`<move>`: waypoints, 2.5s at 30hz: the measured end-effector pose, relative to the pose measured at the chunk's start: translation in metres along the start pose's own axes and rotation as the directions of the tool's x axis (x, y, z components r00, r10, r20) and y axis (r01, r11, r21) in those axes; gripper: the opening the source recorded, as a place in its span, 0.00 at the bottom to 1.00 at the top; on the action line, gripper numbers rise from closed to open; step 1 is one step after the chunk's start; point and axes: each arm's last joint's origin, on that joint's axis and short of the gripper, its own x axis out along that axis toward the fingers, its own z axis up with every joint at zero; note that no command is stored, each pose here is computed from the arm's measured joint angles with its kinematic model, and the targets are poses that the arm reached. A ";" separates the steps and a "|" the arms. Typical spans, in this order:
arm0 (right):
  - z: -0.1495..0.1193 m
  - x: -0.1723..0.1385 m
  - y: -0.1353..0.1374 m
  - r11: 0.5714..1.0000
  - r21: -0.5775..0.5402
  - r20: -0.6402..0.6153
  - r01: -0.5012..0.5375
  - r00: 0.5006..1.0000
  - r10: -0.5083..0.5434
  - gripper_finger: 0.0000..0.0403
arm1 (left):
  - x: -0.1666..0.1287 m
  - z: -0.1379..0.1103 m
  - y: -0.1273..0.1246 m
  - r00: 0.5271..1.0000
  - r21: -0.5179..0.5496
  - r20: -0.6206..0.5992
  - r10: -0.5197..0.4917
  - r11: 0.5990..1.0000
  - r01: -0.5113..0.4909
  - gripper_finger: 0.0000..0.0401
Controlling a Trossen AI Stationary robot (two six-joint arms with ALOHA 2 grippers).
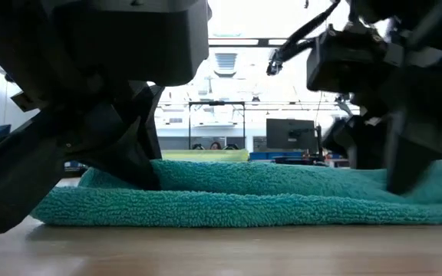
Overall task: Roll microfiber towels into tight, uniform cylinder then place into a basket
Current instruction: Roll the light blue towel
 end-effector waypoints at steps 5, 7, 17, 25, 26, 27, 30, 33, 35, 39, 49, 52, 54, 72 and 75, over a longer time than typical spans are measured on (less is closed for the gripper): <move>-0.003 0.005 0.003 1.000 -0.010 -0.014 0.000 1.000 0.000 0.48 | 0.000 -0.001 0.000 1.000 0.003 -0.005 -0.003 1.000 0.003 0.00; -0.003 0.003 0.003 1.000 -0.011 -0.009 0.004 1.000 -0.004 0.45 | 0.000 -0.001 0.000 1.000 0.003 -0.008 -0.006 1.000 0.007 0.00; -0.005 -0.017 0.005 0.999 -0.049 -0.054 0.014 0.998 -0.017 0.17 | 0.001 -0.002 -0.001 0.999 0.009 -0.022 -0.029 1.000 0.030 0.00; -0.011 -0.018 0.010 0.976 -0.181 -0.032 0.121 0.991 -0.129 0.03 | 0.001 -0.002 -0.002 0.998 0.057 -0.029 -0.047 0.997 0.049 0.00; -0.011 -0.019 0.013 0.963 -0.219 -0.026 0.160 0.985 -0.169 0.03 | 0.001 -0.002 -0.002 0.998 0.057 -0.030 -0.049 0.997 0.051 0.00; -0.012 -0.020 0.016 0.943 -0.262 -0.020 0.207 0.975 -0.220 0.03 | 0.001 -0.002 -0.002 0.998 0.059 -0.030 -0.050 0.997 0.051 0.00; -0.017 -0.025 0.026 0.837 -0.405 0.014 0.368 0.918 -0.396 0.02 | 0.001 -0.002 -0.002 0.998 0.056 -0.025 -0.052 0.997 0.053 0.00; -0.023 -0.030 0.040 0.737 -0.500 0.070 0.455 0.869 -0.490 0.02 | 0.001 -0.001 -0.001 0.998 0.053 -0.024 -0.052 0.997 0.054 0.00; -0.025 -0.030 0.048 0.710 -0.526 0.099 0.469 0.863 -0.496 0.02 | 0.001 -0.001 -0.001 0.998 0.053 -0.024 -0.053 0.997 0.055 0.00; -0.035 -0.026 0.054 0.661 -0.570 0.126 0.487 0.847 -0.516 0.02 | 0.001 -0.001 -0.001 0.998 0.051 -0.021 -0.055 0.997 0.056 0.00; -0.056 0.026 0.039 0.453 -0.703 0.127 0.548 0.723 -0.679 0.02 | -0.001 0.002 -0.004 0.993 0.099 -0.008 -0.116 0.988 0.116 0.00; -0.054 0.029 0.041 0.428 -0.728 0.128 0.536 0.719 -0.683 0.02 | -0.004 0.001 -0.002 0.992 0.108 -0.020 -0.128 0.986 0.129 0.00; -0.053 0.027 0.041 0.430 -0.728 0.130 0.534 0.723 -0.678 0.02 | -0.009 0.001 0.001 0.989 0.101 -0.017 -0.144 0.984 0.145 0.00; -0.053 0.025 0.042 0.507 -0.655 0.117 0.560 0.739 -0.664 0.02 | -0.041 0.002 0.037 0.943 0.003 0.062 -0.328 0.944 0.329 0.44; -0.053 0.025 0.042 0.506 -0.658 0.117 0.558 0.739 -0.663 0.02 | -0.040 -0.006 0.046 0.950 -0.001 0.046 -0.307 0.951 0.308 0.53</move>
